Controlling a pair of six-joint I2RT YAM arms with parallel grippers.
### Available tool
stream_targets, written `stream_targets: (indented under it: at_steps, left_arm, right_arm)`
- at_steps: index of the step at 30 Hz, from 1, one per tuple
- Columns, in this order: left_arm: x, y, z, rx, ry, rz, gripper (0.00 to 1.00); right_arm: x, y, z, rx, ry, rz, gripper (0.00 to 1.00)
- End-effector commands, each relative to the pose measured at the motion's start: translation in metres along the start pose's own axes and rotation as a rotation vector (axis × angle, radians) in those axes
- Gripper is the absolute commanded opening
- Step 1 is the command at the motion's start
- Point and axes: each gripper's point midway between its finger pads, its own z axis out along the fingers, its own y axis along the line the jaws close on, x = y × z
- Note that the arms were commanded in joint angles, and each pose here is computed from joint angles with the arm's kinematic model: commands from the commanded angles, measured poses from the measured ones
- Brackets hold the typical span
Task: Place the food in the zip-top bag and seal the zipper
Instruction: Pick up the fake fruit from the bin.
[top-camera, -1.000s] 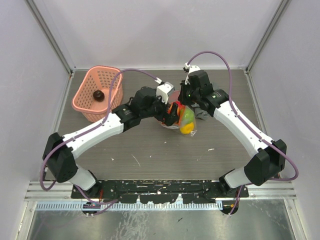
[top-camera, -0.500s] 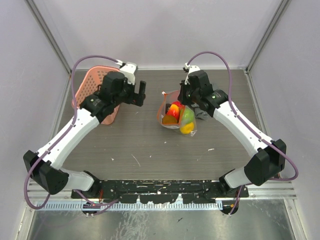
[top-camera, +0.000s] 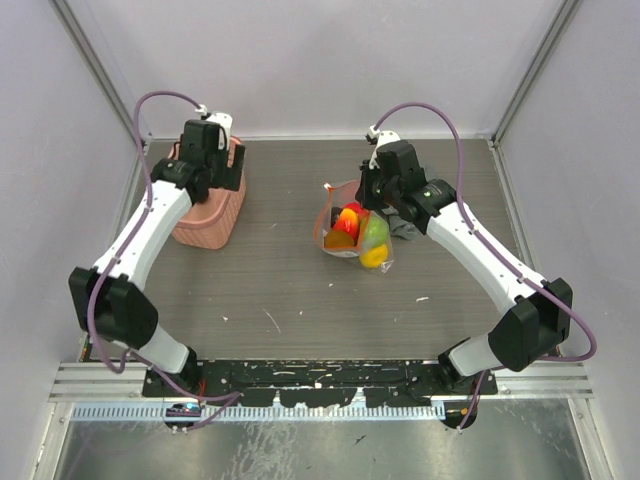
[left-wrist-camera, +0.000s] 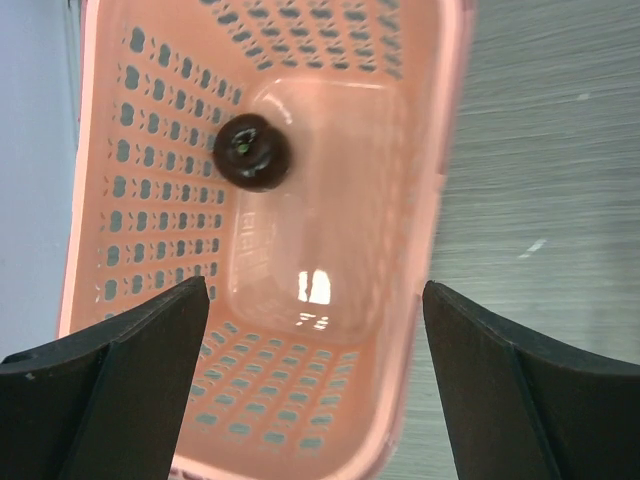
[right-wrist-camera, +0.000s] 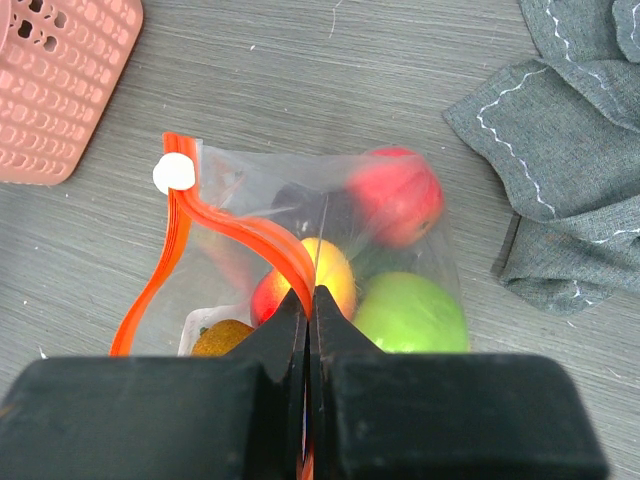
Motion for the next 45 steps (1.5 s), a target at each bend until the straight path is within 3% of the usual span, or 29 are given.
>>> stream_targets:
  at_steps: [1, 9, 23, 32, 37, 45]
  left_arm:
    - [-0.013, 0.036, 0.018, -0.094, -0.002, 0.026, 0.85]
    - [-0.004, 0.057, 0.072, -0.043, 0.052, -0.028, 0.75]
    - [0.033, 0.061, 0.169, -0.1, 0.197, 0.091, 0.75]
    - [0.054, 0.059, 0.207, -0.115, 0.262, 0.141, 0.75]
    - [0.069, 0.046, 0.216, -0.066, 0.287, 0.105, 0.67]
    - [0.058, 0.039, 0.205, -0.027, 0.238, 0.058, 0.43]
  right_arm:
    - [-0.029, 0.004, -0.01, -0.014, -0.098, -0.016, 0.01]
    - [-0.026, 0.0, -0.005, 0.009, -0.075, -0.026, 0.01]
    - [-0.023, -0.006, 0.004, 0.047, -0.048, -0.047, 0.01]
    - [-0.02, -0.008, 0.011, 0.061, -0.024, -0.053, 0.01]
    - [-0.021, -0.009, 0.011, 0.065, -0.026, -0.053, 0.01]
    - [-0.019, -0.009, 0.011, 0.064, -0.021, -0.051, 0.01]
